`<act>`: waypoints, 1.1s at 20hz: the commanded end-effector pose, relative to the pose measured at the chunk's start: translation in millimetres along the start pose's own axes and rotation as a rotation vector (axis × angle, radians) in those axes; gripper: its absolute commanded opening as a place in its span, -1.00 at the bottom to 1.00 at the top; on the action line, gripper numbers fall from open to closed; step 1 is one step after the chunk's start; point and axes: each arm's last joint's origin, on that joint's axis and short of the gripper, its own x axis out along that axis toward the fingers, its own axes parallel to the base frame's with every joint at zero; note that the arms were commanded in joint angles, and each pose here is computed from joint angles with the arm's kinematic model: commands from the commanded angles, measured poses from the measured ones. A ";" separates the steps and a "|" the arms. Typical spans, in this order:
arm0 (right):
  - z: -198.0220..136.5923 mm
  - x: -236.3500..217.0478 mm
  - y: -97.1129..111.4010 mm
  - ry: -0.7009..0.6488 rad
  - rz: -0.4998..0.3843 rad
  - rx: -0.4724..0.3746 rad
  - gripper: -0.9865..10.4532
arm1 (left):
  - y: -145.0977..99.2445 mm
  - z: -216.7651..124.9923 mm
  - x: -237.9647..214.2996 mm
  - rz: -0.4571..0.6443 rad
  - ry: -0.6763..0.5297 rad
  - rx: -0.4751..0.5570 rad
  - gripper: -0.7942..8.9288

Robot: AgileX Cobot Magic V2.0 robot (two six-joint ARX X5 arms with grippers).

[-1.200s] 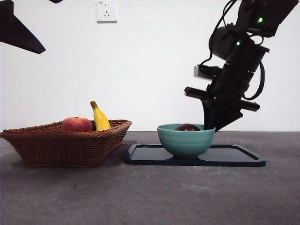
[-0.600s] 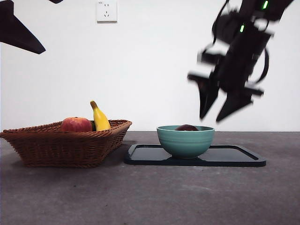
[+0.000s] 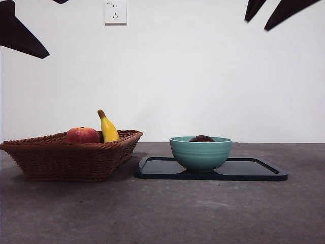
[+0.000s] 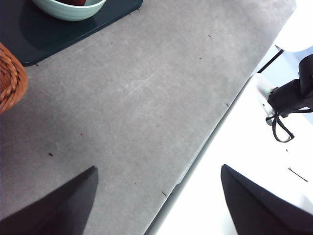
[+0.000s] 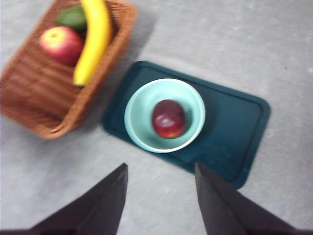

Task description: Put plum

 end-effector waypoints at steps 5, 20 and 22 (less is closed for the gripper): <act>-49.2 -24.7 13.4 -0.014 0.067 -0.071 -0.44 | -1.2 2.9 -0.2 -0.008 -0.005 0.021 -0.01; -131.3 -15.7 7.8 0.047 0.307 -0.106 -0.44 | -1.2 3.0 -0.2 -0.008 -0.006 0.017 -0.01; -131.2 -15.7 7.9 0.046 0.307 -0.105 -0.44 | -1.2 2.9 -0.1 -0.008 -0.006 0.016 -0.01</act>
